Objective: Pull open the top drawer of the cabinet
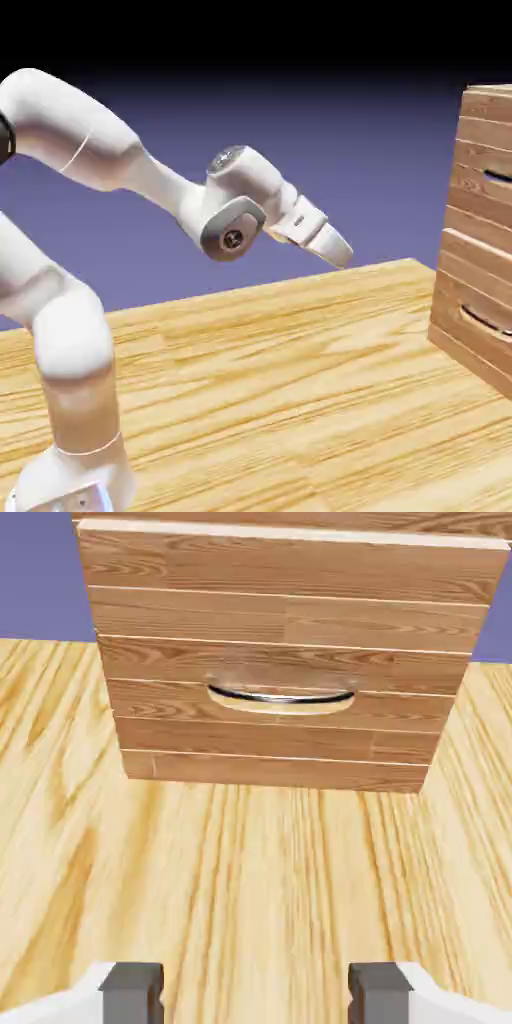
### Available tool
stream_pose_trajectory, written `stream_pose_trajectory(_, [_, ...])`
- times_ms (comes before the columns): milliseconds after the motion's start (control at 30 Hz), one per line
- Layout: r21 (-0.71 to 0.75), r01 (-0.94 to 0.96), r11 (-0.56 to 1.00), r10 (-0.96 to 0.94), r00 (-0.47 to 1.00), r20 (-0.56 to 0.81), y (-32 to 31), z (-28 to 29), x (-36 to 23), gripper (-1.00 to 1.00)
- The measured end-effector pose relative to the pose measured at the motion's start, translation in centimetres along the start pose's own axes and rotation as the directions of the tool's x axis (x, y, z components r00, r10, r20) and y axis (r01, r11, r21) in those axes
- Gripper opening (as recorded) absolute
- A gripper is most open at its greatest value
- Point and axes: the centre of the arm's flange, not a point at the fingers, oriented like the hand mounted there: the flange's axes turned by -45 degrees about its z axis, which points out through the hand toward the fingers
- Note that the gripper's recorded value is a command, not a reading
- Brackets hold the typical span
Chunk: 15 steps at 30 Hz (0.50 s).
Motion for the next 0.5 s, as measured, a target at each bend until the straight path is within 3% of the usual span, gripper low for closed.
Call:
stream_pose_trajectory(233, [-0.045,-0.282,0.959,0.269,0.946,-0.18,3.5,-5.7,6.7,0.0])
stream_pose_trajectory(500, [0.022,-0.516,0.856,0.486,0.792,-0.37,4.5,-12.2,12.5,0.0])
